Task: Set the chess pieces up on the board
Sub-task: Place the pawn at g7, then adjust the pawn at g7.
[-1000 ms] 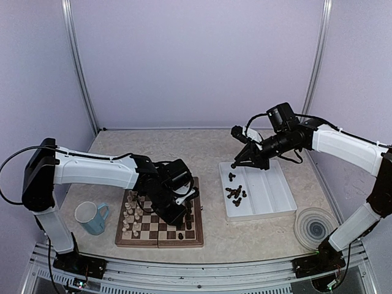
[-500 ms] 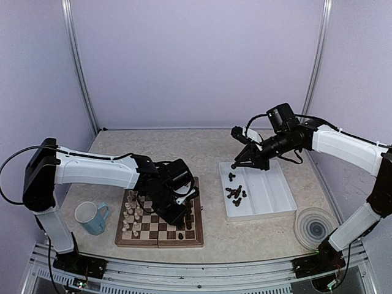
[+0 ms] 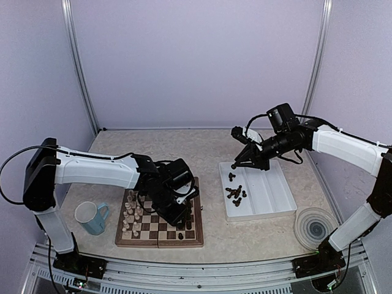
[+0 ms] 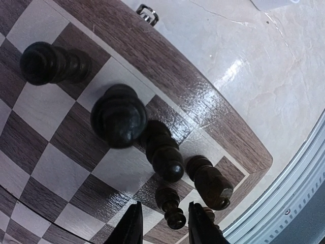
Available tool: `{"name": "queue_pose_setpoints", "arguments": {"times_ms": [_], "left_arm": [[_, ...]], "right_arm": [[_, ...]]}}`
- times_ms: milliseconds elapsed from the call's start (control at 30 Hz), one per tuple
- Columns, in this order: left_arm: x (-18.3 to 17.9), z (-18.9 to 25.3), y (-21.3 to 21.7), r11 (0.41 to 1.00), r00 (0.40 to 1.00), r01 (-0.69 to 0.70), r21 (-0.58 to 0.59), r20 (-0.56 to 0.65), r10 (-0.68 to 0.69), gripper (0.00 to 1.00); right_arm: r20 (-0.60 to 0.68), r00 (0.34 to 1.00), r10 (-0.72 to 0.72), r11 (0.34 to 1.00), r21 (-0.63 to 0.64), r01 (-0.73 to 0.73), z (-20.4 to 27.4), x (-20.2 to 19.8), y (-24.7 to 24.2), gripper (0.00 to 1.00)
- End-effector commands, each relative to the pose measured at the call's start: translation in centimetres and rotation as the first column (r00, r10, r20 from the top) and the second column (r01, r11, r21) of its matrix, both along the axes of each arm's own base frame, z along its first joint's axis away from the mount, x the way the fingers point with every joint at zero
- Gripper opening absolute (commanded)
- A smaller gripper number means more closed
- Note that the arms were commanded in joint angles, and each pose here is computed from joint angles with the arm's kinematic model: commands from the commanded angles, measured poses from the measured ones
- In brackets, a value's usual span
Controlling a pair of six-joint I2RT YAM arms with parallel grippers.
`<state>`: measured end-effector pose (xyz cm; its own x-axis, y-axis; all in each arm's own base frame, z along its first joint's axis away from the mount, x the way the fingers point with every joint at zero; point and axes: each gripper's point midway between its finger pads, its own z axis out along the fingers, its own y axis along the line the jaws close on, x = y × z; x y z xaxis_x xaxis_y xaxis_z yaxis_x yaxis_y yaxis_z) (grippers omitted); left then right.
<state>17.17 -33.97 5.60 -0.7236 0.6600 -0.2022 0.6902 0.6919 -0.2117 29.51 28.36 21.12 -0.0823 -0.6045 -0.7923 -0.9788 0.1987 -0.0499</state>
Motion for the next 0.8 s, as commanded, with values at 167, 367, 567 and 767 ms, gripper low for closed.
{"name": "queue_pose_setpoints", "arguments": {"times_ms": [167,367,567,767], "left_arm": [[1.5,5.4,-1.2,0.997,0.994,-0.005,-0.080,0.106,0.013,0.44],[5.4,13.2,0.1,0.975,0.966,-0.022,-0.219,0.247,0.078,0.50],[14.6,19.9,3.9,0.919,0.832,-0.102,-0.380,0.473,0.288,0.53],[21.3,23.2,7.0,0.895,0.625,-0.151,-0.421,0.661,0.416,0.56]], "right_arm": [[0.008,1.000,0.013,1.000,0.020,-0.013,1.1,-0.4,-0.1,0.13],[0.003,0.997,0.081,0.997,0.018,-0.081,1.7,-1.7,1.0,0.14],[-0.004,0.982,0.187,0.981,-0.041,-0.187,0.9,-3.8,3.8,0.14],[0.001,0.939,0.344,0.926,-0.162,-0.340,-1.2,-8.1,8.2,0.13]]}}
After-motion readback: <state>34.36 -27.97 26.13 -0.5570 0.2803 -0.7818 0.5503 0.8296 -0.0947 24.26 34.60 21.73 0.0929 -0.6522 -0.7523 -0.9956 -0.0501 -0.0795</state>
